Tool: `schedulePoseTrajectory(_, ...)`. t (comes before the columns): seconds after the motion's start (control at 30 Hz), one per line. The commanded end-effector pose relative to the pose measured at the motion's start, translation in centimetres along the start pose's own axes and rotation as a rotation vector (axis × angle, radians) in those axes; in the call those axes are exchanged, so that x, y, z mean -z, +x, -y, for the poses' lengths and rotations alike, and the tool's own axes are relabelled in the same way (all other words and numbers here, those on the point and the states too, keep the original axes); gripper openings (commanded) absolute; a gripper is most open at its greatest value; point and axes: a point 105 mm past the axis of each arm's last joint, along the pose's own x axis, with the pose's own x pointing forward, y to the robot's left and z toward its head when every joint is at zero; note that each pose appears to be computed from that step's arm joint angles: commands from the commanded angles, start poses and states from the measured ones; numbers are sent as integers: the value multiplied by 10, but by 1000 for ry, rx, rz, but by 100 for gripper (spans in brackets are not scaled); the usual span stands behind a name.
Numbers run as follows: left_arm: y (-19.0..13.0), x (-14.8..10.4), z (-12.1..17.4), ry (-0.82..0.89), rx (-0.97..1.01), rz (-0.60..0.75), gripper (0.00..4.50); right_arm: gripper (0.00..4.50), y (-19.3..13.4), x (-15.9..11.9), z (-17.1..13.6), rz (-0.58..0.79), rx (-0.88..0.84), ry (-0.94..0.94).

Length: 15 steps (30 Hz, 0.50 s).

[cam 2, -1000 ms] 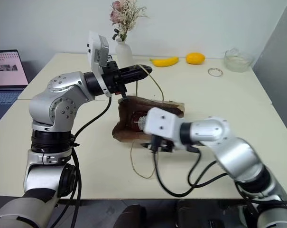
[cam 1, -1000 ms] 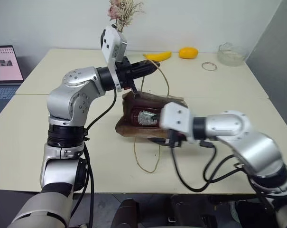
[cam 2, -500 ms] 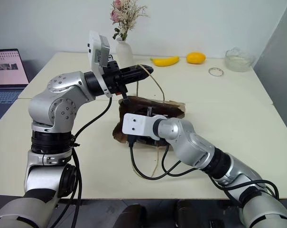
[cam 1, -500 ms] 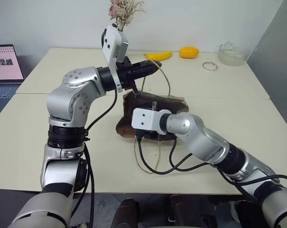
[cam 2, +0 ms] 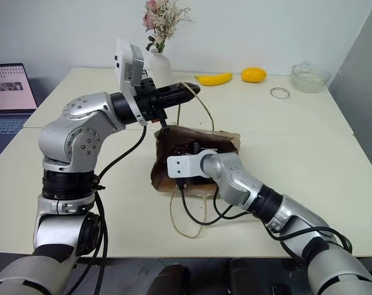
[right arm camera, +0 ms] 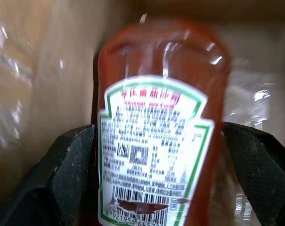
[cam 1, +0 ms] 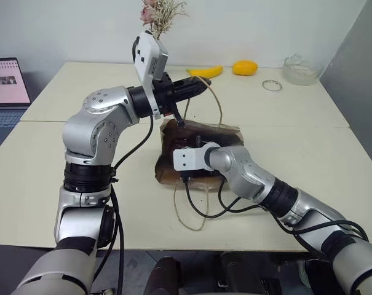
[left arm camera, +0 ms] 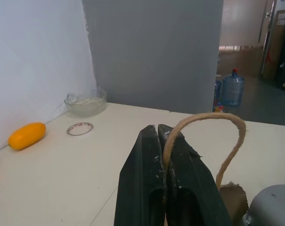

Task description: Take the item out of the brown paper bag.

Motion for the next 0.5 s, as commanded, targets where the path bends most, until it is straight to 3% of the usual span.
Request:
schedulePoseTrajectory(0.03, -2, -13, 5, 48, 19, 39, 0, 399, -4, -7, 10, 31, 16, -4)
schedulePoseTrajectory(0.13, -4, -10, 4, 49, 13, 33, 0, 331, -6, -8, 12, 38, 17, 2)
schedulePoseTrajectory(0.5, -7, -6, -2, 54, 2, 26, 0, 327, -21, -20, 20, 105, 26, 14)
